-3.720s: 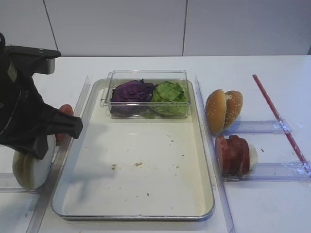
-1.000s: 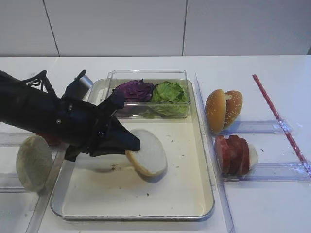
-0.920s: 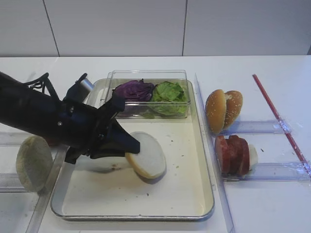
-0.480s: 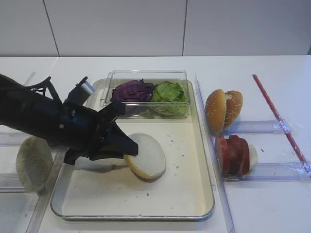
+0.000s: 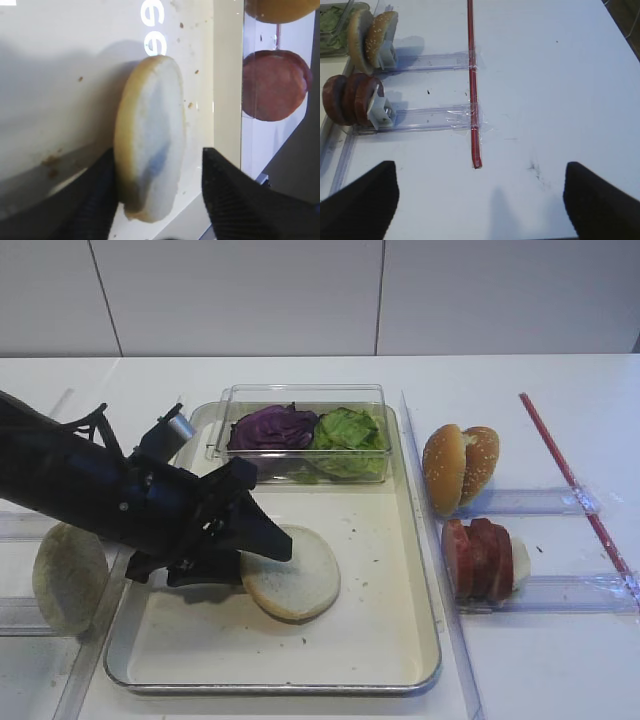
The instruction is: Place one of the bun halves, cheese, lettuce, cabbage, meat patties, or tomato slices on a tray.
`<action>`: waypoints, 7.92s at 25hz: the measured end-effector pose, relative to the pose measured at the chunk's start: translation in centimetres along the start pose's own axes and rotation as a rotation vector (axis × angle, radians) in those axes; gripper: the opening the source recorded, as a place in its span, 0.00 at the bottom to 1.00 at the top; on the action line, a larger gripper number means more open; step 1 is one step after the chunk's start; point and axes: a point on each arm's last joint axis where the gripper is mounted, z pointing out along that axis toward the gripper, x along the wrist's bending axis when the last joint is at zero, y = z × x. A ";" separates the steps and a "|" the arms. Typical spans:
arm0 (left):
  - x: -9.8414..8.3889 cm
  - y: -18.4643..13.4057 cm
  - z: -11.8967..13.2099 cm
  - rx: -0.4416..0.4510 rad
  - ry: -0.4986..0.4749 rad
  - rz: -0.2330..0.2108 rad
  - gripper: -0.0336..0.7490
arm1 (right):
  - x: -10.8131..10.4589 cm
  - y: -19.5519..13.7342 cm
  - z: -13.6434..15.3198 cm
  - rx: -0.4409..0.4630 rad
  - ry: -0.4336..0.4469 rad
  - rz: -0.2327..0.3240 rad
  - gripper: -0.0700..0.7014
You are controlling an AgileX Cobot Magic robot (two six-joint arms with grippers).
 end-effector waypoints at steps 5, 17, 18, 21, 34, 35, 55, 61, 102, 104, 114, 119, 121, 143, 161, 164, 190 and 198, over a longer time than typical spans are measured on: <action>0.0 0.0 0.0 0.000 0.002 0.002 0.64 | 0.0 0.0 0.0 0.000 0.000 0.000 0.98; 0.1 0.3 -0.3 0.038 0.067 0.022 0.66 | 0.0 0.0 0.0 0.000 0.000 0.000 0.98; 0.0 0.5 -0.4 0.043 0.081 0.029 0.66 | 0.0 0.0 0.0 0.000 0.000 0.000 0.98; -0.6 1.0 -0.7 0.053 0.086 0.044 0.66 | 0.0 0.0 0.0 0.000 0.000 0.000 0.98; -1.6 2.2 -1.9 0.126 0.200 0.112 0.66 | 0.0 0.0 0.0 0.000 0.000 0.000 0.98; -1.8 2.4 -2.1 0.131 0.205 0.122 0.66 | 0.0 0.0 0.0 0.000 0.000 0.000 0.98; -4.6 5.1 -7.1 0.204 0.532 0.293 0.63 | 0.0 0.0 0.0 0.000 0.000 0.000 0.98; -4.8 4.6 -9.9 0.153 0.725 0.316 0.63 | 0.0 0.0 0.0 0.000 0.000 0.000 0.98; -4.0 -7.7 -20.9 -0.234 0.840 0.290 0.63 | 0.0 0.0 0.0 0.000 0.000 -0.002 0.98; -4.3 -8.7 -21.2 -0.273 0.838 0.301 0.63 | 0.0 0.0 0.0 0.000 0.000 -0.002 0.98; -3.7 -14.8 -21.1 -0.401 0.827 0.335 0.63 | 0.0 0.0 0.0 0.000 0.000 -0.010 0.98; -2.1 -17.9 -20.0 -0.448 0.818 0.329 0.63 | 0.0 0.0 0.0 0.000 0.000 -0.010 0.98; -1.6 -18.9 -19.6 -0.469 0.815 0.332 0.63 | 0.0 0.0 0.0 0.000 0.000 -0.013 0.98; -0.1 -25.4 -19.1 -0.766 0.805 0.472 0.63 | 0.0 0.0 0.0 0.000 0.002 -0.022 0.98; -0.1 -25.4 -19.1 -0.770 0.802 0.462 0.63 | 0.0 0.0 0.0 0.000 0.002 -0.035 0.98; -0.1 -25.4 -19.1 -0.772 0.800 0.458 0.63 | 0.0 0.0 0.0 0.000 0.002 -0.035 0.98; -0.1 -25.4 -19.1 -0.772 0.799 0.457 0.63 | 0.0 0.0 0.0 0.000 0.002 -0.035 0.98; -0.1 -25.4 -19.1 -0.772 0.799 0.457 0.63 | 0.0 0.0 0.0 0.000 0.002 -0.029 0.98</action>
